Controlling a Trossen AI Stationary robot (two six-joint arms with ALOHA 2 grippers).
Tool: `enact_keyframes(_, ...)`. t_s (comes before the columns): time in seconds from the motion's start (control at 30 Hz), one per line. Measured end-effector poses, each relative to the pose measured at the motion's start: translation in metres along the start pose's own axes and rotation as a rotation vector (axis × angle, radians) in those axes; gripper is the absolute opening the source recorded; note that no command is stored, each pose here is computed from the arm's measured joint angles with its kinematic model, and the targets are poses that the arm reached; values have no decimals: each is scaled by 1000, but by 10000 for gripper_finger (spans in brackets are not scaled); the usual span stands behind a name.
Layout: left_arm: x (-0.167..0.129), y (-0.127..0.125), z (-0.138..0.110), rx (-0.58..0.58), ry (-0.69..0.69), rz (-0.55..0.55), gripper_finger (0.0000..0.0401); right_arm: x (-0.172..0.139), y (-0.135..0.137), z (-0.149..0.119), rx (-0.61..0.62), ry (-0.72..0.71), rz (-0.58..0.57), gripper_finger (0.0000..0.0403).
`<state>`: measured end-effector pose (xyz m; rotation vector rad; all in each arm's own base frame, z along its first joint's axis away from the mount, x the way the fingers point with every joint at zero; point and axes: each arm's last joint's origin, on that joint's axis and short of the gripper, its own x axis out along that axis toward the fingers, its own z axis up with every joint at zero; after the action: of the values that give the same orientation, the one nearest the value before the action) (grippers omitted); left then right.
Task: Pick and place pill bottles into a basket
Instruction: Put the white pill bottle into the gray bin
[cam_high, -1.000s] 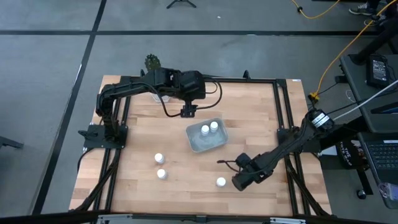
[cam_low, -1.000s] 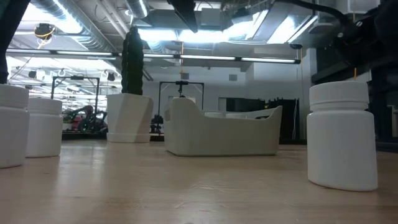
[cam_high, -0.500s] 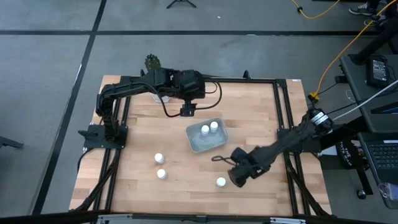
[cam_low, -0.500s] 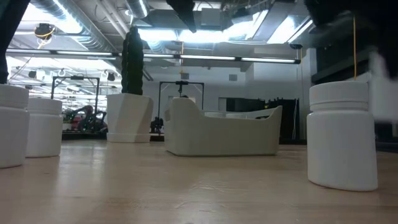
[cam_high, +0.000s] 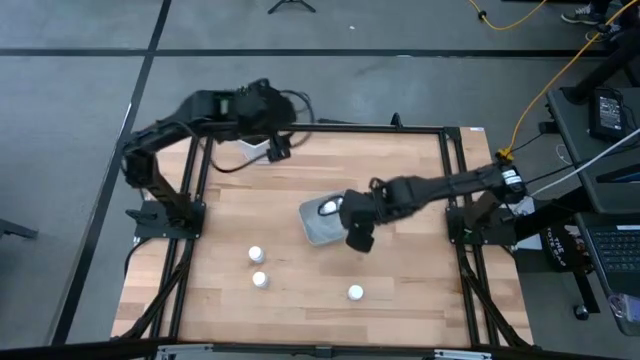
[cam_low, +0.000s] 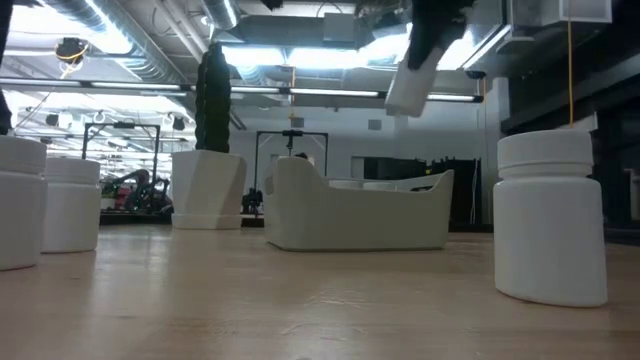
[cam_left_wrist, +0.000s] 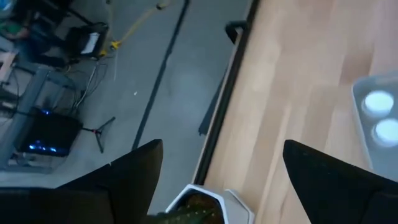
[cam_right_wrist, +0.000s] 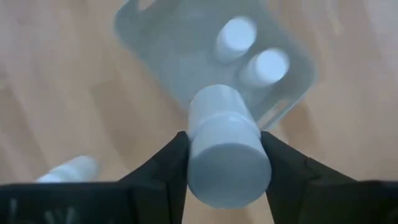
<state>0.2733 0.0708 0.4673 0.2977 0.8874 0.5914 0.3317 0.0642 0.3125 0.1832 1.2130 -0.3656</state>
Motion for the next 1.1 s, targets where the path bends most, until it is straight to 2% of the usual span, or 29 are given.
enact_keyframes(0.2, -35, 19, -14, -136, -67, 72, 326, 31, -20, 22, -95, 42, -26, 153)
enact_keyframes(0.33, -51, 28, -22, -201, -92, 121, 326, 61, -22, 32, -154, 92, 4, 153)
enact_keyframes(0.5, -64, 35, -29, -249, -114, 165, 326, 87, -19, 32, -189, 174, 15, 153)
enact_keyframes(0.77, -62, 34, -32, -246, -87, 167, 326, 127, -21, 6, -174, 252, 43, 153)
enact_keyframes(1.1, -49, 28, -25, -218, -58, 155, 326, 135, -26, 3, -108, 239, 36, 154)
